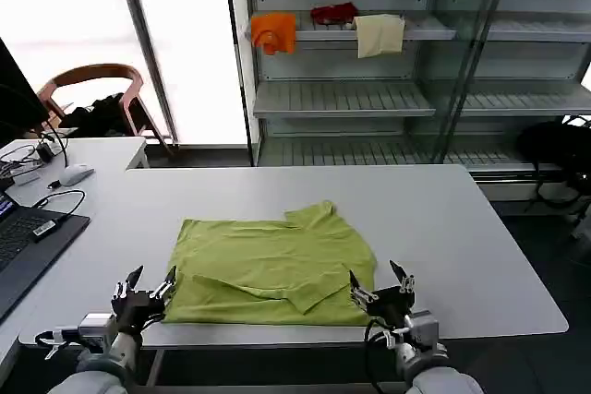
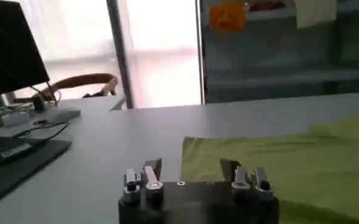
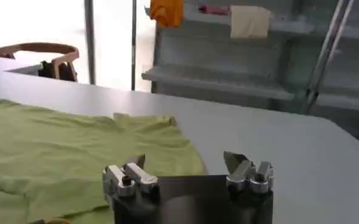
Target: Fold and organize the clothes.
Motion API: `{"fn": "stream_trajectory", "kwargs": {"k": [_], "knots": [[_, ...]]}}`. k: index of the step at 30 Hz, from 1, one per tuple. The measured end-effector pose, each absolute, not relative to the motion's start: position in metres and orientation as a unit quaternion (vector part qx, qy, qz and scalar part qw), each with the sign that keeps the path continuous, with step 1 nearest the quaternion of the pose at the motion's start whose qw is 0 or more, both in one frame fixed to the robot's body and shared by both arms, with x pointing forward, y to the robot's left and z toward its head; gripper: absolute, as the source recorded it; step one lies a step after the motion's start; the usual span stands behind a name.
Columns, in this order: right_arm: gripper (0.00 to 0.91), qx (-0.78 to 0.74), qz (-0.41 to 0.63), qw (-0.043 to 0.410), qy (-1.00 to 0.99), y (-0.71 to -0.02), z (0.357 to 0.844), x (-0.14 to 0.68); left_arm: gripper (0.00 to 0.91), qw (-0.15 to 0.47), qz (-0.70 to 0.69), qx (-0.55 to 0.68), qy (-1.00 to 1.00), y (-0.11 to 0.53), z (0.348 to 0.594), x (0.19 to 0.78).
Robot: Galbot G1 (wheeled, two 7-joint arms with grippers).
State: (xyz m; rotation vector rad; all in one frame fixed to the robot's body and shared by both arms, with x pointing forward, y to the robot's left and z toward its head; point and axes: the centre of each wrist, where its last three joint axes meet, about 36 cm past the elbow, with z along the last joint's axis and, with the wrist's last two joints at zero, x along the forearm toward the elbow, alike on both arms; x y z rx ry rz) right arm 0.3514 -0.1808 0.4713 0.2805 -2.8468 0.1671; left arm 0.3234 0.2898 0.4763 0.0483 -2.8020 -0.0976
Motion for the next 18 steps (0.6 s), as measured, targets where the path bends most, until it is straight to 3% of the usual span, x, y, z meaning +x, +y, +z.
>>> {"fn": "stream_trajectory", "kwargs": {"k": [8,18], "knots": [[0.907,0.113,0.041,0.137,-0.983,-0.160,0.461,0.434,0.907,0.164,-0.012,-0.026,-0.986,0.308,0.471,0.389],[0.907,0.109,0.027,0.169,-0.979,-0.141,0.447,0.519,0.907,0.195,-0.019,-0.034,-0.980,0.336,0.456,0.474]]}}
